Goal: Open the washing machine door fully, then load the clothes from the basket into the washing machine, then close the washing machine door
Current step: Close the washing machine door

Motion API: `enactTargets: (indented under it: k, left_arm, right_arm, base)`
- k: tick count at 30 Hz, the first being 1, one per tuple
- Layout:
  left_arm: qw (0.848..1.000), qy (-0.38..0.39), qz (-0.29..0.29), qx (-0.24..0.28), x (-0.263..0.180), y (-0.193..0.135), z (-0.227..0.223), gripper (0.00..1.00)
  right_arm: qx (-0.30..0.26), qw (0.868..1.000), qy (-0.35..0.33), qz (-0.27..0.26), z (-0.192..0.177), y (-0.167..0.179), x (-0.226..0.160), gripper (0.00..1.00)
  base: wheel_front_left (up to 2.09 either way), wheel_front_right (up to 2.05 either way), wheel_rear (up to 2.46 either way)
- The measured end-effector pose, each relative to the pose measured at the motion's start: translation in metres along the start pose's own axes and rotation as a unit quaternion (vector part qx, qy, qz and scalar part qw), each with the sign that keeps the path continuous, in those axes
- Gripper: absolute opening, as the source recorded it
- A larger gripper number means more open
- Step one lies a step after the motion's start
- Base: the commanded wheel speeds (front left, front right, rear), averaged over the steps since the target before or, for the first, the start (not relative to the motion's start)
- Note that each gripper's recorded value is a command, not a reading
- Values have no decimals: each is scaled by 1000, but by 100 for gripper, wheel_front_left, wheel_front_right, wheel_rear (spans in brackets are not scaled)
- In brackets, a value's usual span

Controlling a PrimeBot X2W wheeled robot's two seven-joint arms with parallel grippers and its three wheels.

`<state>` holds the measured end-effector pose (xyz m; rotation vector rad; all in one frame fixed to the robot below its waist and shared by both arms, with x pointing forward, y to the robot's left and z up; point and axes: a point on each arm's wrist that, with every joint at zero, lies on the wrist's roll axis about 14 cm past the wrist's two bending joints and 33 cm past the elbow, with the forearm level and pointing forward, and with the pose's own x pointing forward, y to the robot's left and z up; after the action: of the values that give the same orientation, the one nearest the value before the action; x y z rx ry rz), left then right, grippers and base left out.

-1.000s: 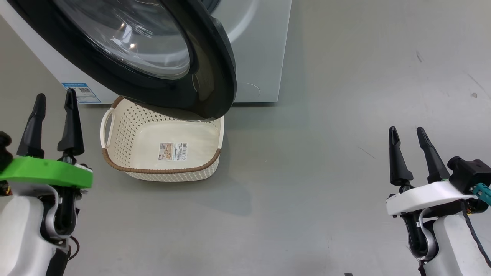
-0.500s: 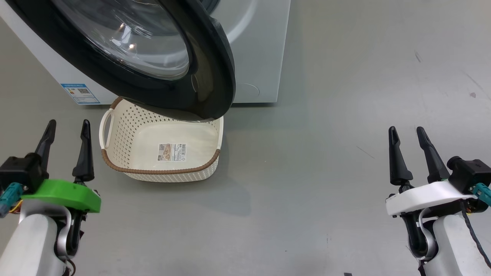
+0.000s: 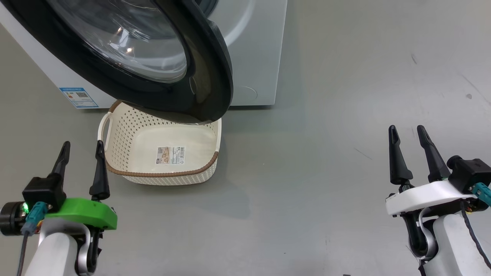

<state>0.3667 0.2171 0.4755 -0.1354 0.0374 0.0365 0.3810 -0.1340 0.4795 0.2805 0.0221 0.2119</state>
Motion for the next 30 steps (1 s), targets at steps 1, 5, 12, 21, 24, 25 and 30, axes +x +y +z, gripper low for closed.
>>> enactTargets:
  k: [1, 5, 12, 21, 24, 25, 30]
  left_arm:
    - [1000, 1, -1, 1, -2, -1, -1, 100]
    - [1000, 13, 0, 6, -12, -3, -10, 100]
    - [1000, -2, 3, 8, -14, -6, -2, 100]
    - [1000, -6, 9, -2, -21, -8, -1, 100]
    - [1000, -10, 11, 1, -22, -6, 2, 100]
    - [1000, -11, 11, 3, -23, -5, 2, 100]
    - [1000, -12, 9, -1, -25, -8, 2, 100]
  right_arm:
    - [0, 1000, -1, 0, 1, 0, 0, 100]
    - [-2, 1000, -6, 1, 4, 1, -2, 100]
    - [-8, 1000, -11, 2, 8, 2, -4, 100]
    - [-16, 1000, -9, 3, 7, 2, -10, 100]
    - [-18, 1000, -8, 3, 7, 3, -12, 100]
    - [-19, 1000, -8, 4, 7, 3, -12, 100]
    - [-21, 1000, -11, 5, 9, 4, -13, 100]
  base:
    - [0, 0, 0]
    - [0, 0, 0]
    - [0, 0, 0]
    - [0, 0, 0]
    - [0, 0, 0]
    - [0, 0, 0]
    - [0, 0, 0]
